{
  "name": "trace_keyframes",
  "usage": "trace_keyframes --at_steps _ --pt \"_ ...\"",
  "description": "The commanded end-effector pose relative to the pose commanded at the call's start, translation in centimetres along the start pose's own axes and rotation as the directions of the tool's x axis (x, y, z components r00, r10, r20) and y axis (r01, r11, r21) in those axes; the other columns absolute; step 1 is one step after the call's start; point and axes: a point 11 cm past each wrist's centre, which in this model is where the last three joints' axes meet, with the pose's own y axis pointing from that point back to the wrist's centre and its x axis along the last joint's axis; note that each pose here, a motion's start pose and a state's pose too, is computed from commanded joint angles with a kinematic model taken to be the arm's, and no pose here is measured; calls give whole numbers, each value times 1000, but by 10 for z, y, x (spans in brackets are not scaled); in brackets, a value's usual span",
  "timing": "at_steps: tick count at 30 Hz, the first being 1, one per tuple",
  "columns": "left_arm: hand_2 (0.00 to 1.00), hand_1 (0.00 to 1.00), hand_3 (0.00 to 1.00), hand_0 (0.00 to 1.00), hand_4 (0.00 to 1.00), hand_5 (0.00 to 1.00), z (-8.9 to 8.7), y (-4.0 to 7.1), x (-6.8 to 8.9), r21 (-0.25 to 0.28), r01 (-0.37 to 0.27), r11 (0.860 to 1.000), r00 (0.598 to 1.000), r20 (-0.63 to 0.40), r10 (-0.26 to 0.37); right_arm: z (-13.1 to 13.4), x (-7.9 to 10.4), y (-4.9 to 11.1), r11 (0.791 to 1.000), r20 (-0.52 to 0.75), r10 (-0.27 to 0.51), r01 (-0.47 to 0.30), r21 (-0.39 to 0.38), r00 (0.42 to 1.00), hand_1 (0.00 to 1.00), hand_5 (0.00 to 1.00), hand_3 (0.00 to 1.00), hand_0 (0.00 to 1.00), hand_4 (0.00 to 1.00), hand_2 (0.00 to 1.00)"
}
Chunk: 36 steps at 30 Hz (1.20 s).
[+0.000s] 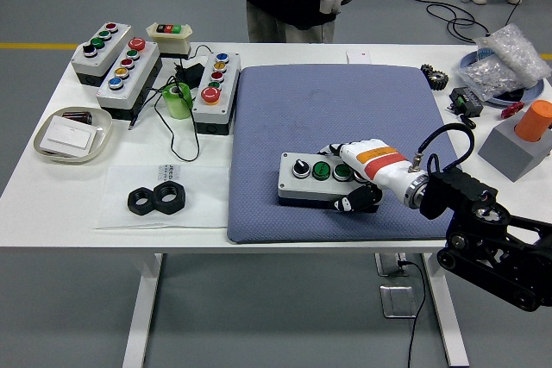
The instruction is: Pick up the button,place it on the desk,press the button,press the button
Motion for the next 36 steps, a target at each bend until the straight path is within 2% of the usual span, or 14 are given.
trace_keyframes --at_steps 1,2,7,8,13,14,26,30,31,32,34,36 --pt "844 774 763 738 527 998 0 0 0 1 0 1000 1000 0 0 0 1 0 1000 -6 3 -3 3 1000 596 89 998 611 818 731" --pt "845 774 763 738 527 998 0 0 0 1 0 1000 1000 1 0 0 2 0 1000 -10 4 -4 6 1000 677 68 998 715 876 901" --pt "845 774 763 738 527 998 -1 0 0 1 0 1000 1000 -1 0 0 5 0 1000 -30 -1 2 15 1000 677 68 998 715 876 901" --pt "845 774 763 738 527 998 -1 0 0 1 0 1000 1000 -2 0 -1 5 1 1000 -33 -3 3 18 999 732 74 998 780 916 994" --pt "845 774 763 738 527 998 0 0 0 -1 0 1000 1000 -5 0 0 8 0 1000 -38 -4 5 21 999 732 74 998 780 916 994" --pt "846 774 762 738 527 998 0 0 0 -1 0 1000 1000 -5 0 0 8 0 1000 -38 -2 2 21 999 827 86 998 890 937 998" --pt "844 774 763 738 526 998 3 0 1 -7 0 1000 1000 -12 0 -1 19 6 1000 -35 2 -1 25 999 863 90 998 934 955 998" --pt "844 774 763 738 526 998 3 0 1 -8 -1 1000 1000 -15 1 -8 34 15 998 3 34 -34 44 999 863 90 998 934 955 998" --pt "844 774 763 738 526 998 3 0 1 -8 -1 1000 1000 -15 1 -9 41 19 997 17 54 -55 50 998 863 90 998 934 955 998" --pt "844 774 763 738 527 998 3 0 2 -8 -1 1000 1000 -15 1 -10 48 23 996 27 78 -80 50 997 837 154 998 931 944 998" --pt "844 774 763 738 527 998 3 0 2 -8 -1 1000 1000 -15 1 -12 60 29 992 42 118 -120 49 992 837 154 998 931 944 998" --pt "844 774 763 738 527 998 2 0 2 -8 -1 1000 1000 -15 1 -8 72 37 981 71 190 -192 27 979 837 154 998 931 944 998"
